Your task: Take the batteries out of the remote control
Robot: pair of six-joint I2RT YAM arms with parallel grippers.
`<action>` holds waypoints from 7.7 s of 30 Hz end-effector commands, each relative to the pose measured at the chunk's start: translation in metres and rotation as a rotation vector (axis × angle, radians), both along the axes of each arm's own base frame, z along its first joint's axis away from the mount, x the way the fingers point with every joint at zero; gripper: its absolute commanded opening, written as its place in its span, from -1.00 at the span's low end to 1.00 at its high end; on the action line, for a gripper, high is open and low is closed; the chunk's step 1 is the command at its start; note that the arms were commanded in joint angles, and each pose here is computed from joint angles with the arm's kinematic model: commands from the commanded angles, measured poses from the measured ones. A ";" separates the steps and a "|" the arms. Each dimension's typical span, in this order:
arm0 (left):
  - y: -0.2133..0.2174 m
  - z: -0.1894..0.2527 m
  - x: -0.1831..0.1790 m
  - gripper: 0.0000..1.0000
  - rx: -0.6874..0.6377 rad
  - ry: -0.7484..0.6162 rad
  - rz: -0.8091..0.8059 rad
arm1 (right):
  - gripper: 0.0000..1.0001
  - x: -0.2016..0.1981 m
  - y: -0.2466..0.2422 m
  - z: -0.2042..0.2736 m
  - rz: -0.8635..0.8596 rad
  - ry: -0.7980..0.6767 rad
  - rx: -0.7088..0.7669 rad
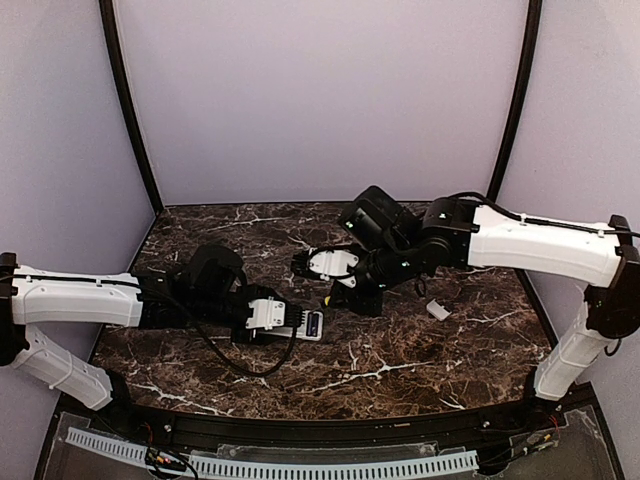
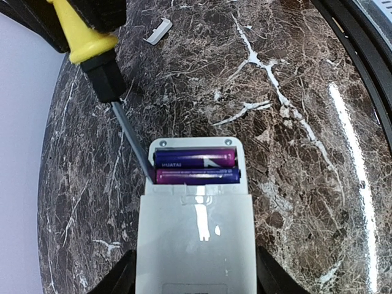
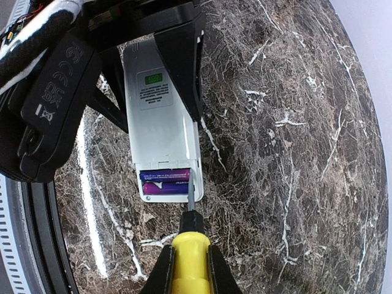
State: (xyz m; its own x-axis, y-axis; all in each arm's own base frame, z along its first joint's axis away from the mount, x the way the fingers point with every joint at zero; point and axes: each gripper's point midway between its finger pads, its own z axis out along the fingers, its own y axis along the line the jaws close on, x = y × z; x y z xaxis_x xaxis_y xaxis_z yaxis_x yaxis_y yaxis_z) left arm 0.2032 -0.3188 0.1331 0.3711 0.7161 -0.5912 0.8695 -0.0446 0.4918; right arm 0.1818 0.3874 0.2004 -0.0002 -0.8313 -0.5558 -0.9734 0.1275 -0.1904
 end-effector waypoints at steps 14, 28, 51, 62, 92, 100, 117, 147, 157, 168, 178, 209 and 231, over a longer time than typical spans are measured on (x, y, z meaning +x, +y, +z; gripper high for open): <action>-0.003 0.059 0.030 -0.99 -0.131 -0.264 0.059 | -1.00 -0.032 0.007 -0.017 0.102 0.172 -0.035; 0.003 0.062 0.032 -0.99 -0.114 -0.372 0.079 | -1.00 -0.033 0.008 -0.021 0.125 0.294 -0.032; 0.010 0.055 0.043 -0.99 -0.082 -0.414 0.132 | -1.00 -0.019 0.018 -0.039 0.116 0.331 -0.001; 0.009 0.052 0.046 -0.99 -0.087 -0.402 0.141 | -1.00 -0.011 0.015 -0.048 0.107 0.329 -0.003; 0.011 0.046 0.053 -0.99 -0.073 -0.375 0.165 | -1.00 -0.001 0.004 -0.025 0.053 0.256 0.058; 0.011 0.046 0.054 -0.99 -0.087 -0.382 0.175 | -1.00 0.007 -0.009 -0.015 -0.017 0.190 0.084; 0.004 0.064 0.068 -0.99 -0.232 -0.331 0.293 | -1.00 0.033 -0.060 0.027 -0.310 -0.039 0.260; 0.001 0.102 0.059 -0.99 -0.476 -0.064 0.304 | -1.00 0.034 -0.038 0.107 -0.541 0.155 0.552; 0.001 0.094 0.045 -0.99 -0.438 0.058 0.304 | -1.00 0.030 -0.024 0.096 -0.579 0.212 0.430; 0.013 0.055 0.048 -0.99 -0.315 0.104 0.401 | -1.00 0.034 -0.013 0.078 -0.624 0.274 0.336; 0.009 0.044 0.048 -0.99 -0.263 0.099 0.424 | -1.00 0.047 0.008 0.057 -0.662 0.334 0.298; 0.004 0.042 0.045 -0.99 -0.234 0.098 0.421 | -1.00 0.071 0.012 0.023 -0.735 0.264 0.216; -0.001 0.042 0.038 -0.99 -0.237 0.122 0.383 | -1.00 0.071 0.022 -0.014 -0.728 0.216 0.092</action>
State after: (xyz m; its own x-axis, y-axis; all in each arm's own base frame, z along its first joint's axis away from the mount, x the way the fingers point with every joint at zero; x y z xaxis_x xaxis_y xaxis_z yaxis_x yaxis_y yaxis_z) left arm 0.2433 -0.2980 0.1371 -0.0517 0.7173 -0.6949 0.8481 0.3990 0.3487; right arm 0.2432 0.4128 0.1973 -0.6499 -0.5108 -0.5628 -0.6660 0.7395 0.0978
